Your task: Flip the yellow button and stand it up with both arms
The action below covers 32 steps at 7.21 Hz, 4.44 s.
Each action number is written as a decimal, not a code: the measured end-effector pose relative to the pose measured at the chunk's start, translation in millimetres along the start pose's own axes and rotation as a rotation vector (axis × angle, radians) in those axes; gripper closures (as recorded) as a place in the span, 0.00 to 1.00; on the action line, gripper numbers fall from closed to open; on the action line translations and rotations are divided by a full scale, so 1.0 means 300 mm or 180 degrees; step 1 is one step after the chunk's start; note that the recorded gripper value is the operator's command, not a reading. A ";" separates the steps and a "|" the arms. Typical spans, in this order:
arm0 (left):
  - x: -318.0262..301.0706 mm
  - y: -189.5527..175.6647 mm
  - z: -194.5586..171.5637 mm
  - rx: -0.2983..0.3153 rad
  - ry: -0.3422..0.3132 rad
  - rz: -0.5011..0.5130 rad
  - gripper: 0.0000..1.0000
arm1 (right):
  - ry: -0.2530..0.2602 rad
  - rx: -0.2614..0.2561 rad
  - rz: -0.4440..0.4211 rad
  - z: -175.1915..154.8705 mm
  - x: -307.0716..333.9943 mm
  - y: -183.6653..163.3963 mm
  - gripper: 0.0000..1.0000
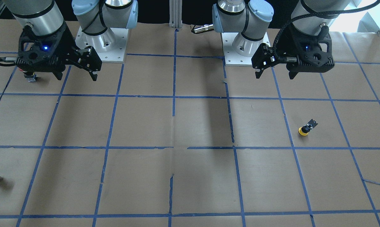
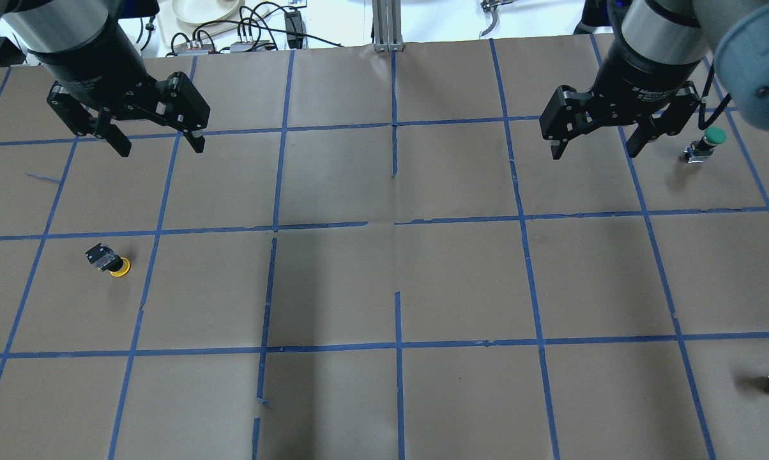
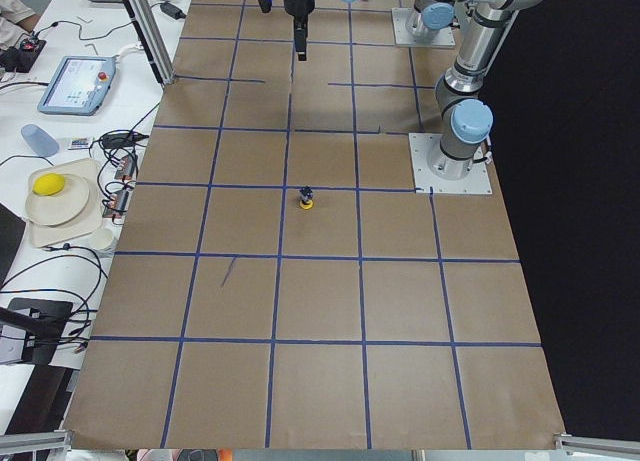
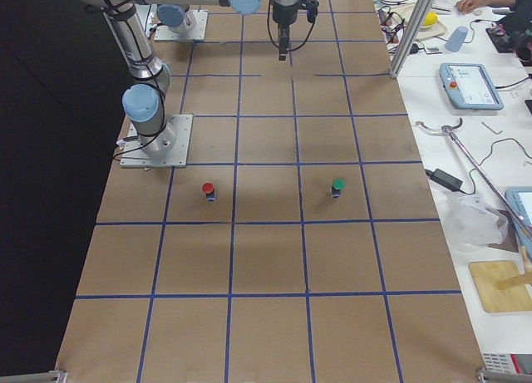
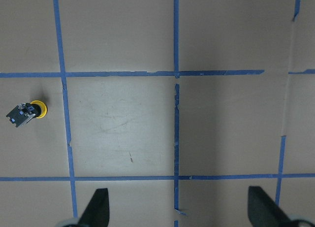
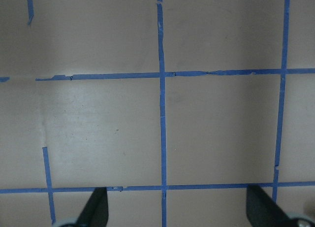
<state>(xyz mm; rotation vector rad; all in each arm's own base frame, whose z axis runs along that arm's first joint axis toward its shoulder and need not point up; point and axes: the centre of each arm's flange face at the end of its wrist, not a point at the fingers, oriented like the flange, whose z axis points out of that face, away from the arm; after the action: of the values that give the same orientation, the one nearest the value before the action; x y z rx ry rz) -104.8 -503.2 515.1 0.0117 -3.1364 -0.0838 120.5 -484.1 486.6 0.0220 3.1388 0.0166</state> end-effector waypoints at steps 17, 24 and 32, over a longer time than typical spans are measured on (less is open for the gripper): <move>-0.873 -0.039 0.862 -0.0044 0.0125 0.2508 0.01 | 0.0007 -0.0138 0.0092 0.049 0.002 0.015 0.00; -0.905 -0.023 0.974 -0.0192 0.0012 0.3166 0.72 | -0.0035 -0.0198 0.0100 0.074 0.004 0.009 0.00; -0.636 0.025 0.754 0.0294 0.0899 0.2426 0.74 | -0.0080 -0.0203 0.0135 0.101 0.006 -0.045 0.00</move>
<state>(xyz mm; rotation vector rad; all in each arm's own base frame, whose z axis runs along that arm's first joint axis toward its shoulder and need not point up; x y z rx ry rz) 84.9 -482.2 288.9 -1.0443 -2.6434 0.0623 118.6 -497.2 456.1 0.0879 3.1102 0.1156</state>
